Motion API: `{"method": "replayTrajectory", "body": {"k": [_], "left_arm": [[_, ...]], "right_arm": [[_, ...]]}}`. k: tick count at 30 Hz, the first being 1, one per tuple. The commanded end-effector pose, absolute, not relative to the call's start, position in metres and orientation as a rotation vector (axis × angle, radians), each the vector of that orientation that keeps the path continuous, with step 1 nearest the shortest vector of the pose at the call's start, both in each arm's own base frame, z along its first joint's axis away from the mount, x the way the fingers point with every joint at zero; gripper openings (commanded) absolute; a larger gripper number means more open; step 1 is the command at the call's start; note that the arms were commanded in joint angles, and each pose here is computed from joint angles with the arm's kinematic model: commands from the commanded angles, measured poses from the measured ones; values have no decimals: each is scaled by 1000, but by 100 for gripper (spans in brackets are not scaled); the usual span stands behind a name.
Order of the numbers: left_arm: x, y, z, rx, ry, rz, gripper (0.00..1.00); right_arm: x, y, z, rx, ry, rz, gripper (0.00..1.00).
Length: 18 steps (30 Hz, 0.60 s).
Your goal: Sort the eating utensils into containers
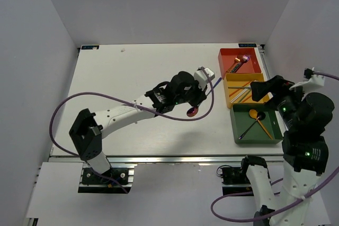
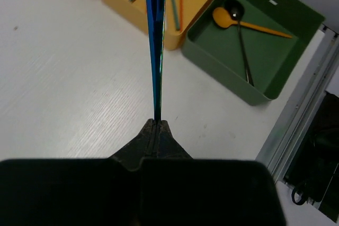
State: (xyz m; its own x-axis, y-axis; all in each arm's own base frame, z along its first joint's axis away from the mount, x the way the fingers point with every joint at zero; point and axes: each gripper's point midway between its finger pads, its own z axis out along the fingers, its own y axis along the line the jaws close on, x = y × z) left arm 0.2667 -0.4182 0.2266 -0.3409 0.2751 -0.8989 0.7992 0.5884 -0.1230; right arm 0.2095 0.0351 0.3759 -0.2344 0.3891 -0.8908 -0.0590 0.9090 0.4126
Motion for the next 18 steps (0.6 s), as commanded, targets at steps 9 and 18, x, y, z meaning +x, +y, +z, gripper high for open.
{"method": "replayTrajectory", "body": {"k": [9, 18], "left_arm": [[258, -510, 296, 990, 1457, -1117, 0], [265, -565, 325, 891, 1331, -1344, 0]], "right_arm": [[173, 7, 421, 403, 1614, 280, 89], [168, 6, 428, 407, 1600, 276, 89]]}}
